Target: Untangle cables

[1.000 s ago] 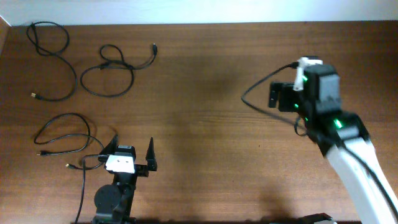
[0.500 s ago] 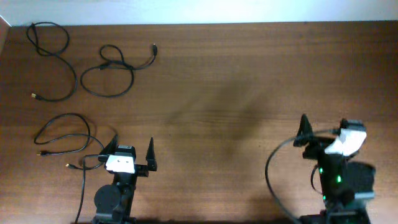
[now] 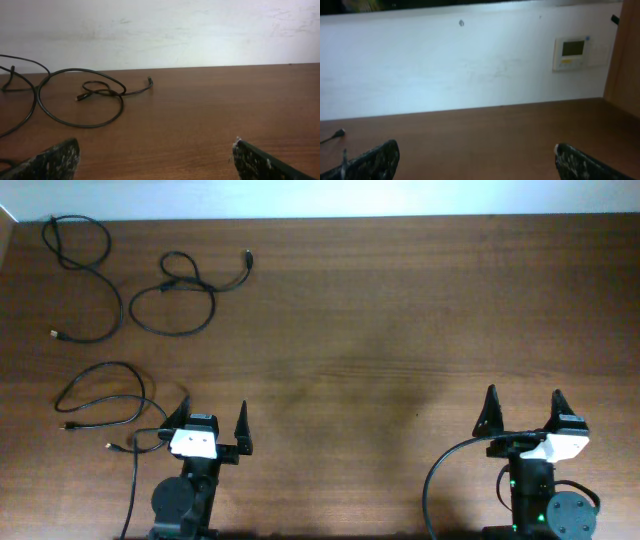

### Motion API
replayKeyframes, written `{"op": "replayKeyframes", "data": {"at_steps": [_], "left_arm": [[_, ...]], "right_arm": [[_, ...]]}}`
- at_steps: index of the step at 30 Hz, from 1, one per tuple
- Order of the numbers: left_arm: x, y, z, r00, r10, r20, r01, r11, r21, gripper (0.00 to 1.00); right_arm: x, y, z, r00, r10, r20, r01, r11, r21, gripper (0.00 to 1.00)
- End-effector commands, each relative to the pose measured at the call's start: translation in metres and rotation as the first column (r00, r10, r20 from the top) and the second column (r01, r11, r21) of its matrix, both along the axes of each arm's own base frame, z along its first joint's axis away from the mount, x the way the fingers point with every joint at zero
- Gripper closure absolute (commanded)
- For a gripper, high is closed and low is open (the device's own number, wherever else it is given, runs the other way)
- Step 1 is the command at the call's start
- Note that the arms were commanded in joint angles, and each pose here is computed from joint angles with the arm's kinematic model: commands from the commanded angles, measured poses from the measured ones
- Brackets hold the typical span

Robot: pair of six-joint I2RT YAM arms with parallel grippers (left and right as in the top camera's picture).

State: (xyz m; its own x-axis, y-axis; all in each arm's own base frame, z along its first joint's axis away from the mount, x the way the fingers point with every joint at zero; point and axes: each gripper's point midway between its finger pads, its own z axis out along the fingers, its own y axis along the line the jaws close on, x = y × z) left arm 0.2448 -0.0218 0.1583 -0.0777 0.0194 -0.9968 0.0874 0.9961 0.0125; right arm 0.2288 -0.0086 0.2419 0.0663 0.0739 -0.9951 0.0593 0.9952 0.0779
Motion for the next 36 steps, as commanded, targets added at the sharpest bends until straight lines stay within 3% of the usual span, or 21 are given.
{"op": "replayKeyframes", "data": {"at_steps": [1,16,19,36], "left_arm": [[0.000,-0.003,-0.002,1.000,-0.016,0.001,0.016,1.000,0.018,0.01],[0.000,-0.003,-0.002,1.000,-0.016,0.001,0.016,1.000,0.018,0.01],[0.000,-0.003,-0.002,1.000,-0.016,0.001,0.016,1.000,0.018,0.01],[0.000,-0.003,-0.002,1.000,-0.016,0.001,0.016,1.000,0.018,0.01]], "right_arm": [[0.005,0.004,-0.022,0.999,0.022,-0.033,-0.023,1.000,-0.015,0.01],[0.017,0.009,-0.086,0.989,0.050,-0.138,-0.053,0.998,-0.015,0.02],[0.017,0.014,-0.086,0.987,0.072,-0.143,-0.083,0.994,-0.072,0.02],[0.017,0.014,-0.086,0.987,0.073,-0.145,-0.087,0.992,-0.093,0.01]]}}
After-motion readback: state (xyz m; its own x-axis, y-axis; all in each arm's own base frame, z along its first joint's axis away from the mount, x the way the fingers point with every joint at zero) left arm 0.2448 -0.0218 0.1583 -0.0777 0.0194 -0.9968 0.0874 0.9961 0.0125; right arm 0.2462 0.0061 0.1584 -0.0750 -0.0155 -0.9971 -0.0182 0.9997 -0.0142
